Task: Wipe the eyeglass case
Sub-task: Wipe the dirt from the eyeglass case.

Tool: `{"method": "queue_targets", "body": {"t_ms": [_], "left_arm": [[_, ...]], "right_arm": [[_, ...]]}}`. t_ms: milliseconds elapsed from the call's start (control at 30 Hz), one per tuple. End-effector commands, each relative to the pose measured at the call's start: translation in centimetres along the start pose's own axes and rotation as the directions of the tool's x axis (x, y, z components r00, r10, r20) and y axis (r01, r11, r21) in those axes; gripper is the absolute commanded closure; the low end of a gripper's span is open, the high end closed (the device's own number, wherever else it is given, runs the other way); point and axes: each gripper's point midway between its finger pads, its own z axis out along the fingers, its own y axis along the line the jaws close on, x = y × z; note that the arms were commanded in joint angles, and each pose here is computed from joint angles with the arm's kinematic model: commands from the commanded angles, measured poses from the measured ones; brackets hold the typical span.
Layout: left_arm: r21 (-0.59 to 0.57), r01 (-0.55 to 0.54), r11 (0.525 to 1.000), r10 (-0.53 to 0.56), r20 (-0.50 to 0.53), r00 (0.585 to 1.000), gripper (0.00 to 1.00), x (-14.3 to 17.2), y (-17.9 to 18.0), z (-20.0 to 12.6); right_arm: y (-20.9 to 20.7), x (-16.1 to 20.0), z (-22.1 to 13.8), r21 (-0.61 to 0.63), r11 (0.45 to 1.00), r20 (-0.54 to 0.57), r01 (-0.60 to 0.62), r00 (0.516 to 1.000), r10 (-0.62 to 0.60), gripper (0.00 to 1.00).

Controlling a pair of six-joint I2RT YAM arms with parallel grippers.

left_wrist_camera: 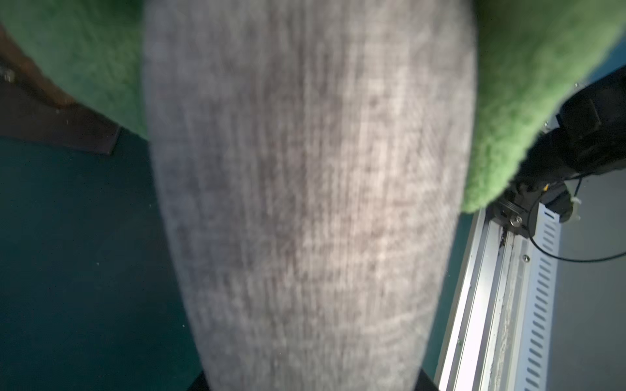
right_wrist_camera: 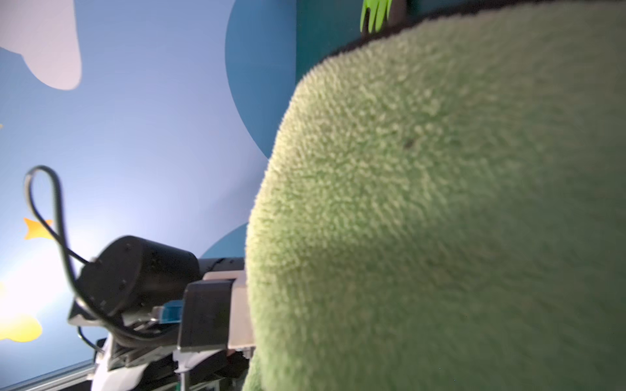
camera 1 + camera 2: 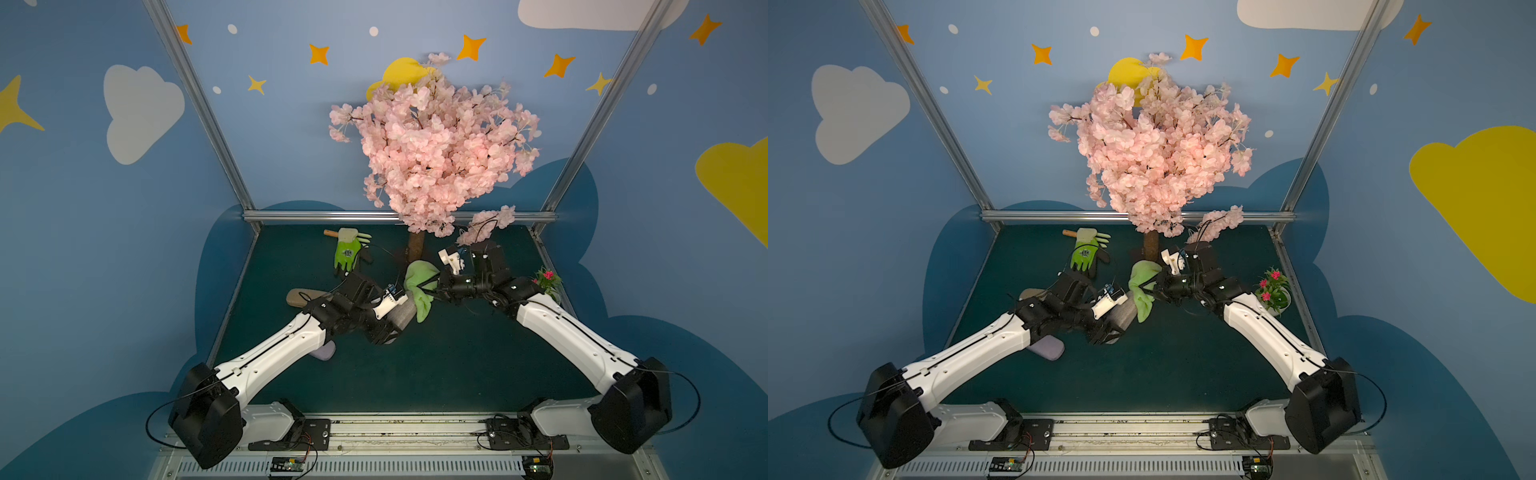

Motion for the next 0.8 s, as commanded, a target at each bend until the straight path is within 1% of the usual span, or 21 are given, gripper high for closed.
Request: {"method": "queue_targets", "body": {"t_ms": [0, 133, 200, 267, 400, 567, 667, 767], "left_arm": [[0.021, -0.188, 0.982, 0.160, 0.442, 0.883, 0.97, -11.8, -3.2, -4.5], [-0.044, -0.160, 0.986, 0.161, 0.490, 0.857, 0.97, -13.4, -1.8, -4.8], [-0.060, -0.145, 0.988, 0.155, 0.529, 0.834, 0.97, -14.6, -1.5, -5.5], [-0.075, -0.133, 0.988, 0.152, 0.565, 0.811, 0.97, -15.8, -1.3, -6.4], [-0.100, -0.062, 0.993, 0.112, 0.640, 0.760, 0.97, -17.1, -0.1, -8.9], [-0.108, 0.057, 0.992, 0.038, 0.714, 0.699, 0.97, -17.5, 2.5, -11.8], [-0.105, 0.076, 0.992, 0.023, 0.718, 0.696, 0.97, -17.1, 3.1, -12.2], [-0.086, 0.084, 0.993, 0.001, 0.703, 0.711, 0.97, -16.5, 3.3, -11.9]], "right_arm": [[4.7, 4.8, 3.0, -0.210, 0.975, -0.216, -0.067, 0.976, 0.021, 1.00], [6.0, 6.8, 4.9, -0.234, 0.970, -0.288, -0.071, 0.958, 0.001, 1.00], [5.7, 7.5, 5.9, -0.235, 0.967, -0.326, -0.098, 0.945, 0.017, 1.00], [4.7, 7.2, 6.2, -0.226, 0.965, -0.347, -0.134, 0.937, 0.049, 1.00], [1.7, 4.5, 4.3, -0.181, 0.969, -0.259, -0.168, 0.959, 0.118, 1.00], [-0.2, 3.8, 3.0, -0.129, 0.974, -0.217, -0.187, 0.964, 0.156, 1.00], [-1.8, 2.0, 1.1, -0.098, 0.974, -0.142, -0.202, 0.972, 0.187, 1.00], [-2.8, -0.3, -2.2, -0.061, 0.980, -0.040, -0.189, 0.982, 0.186, 1.00]]}}
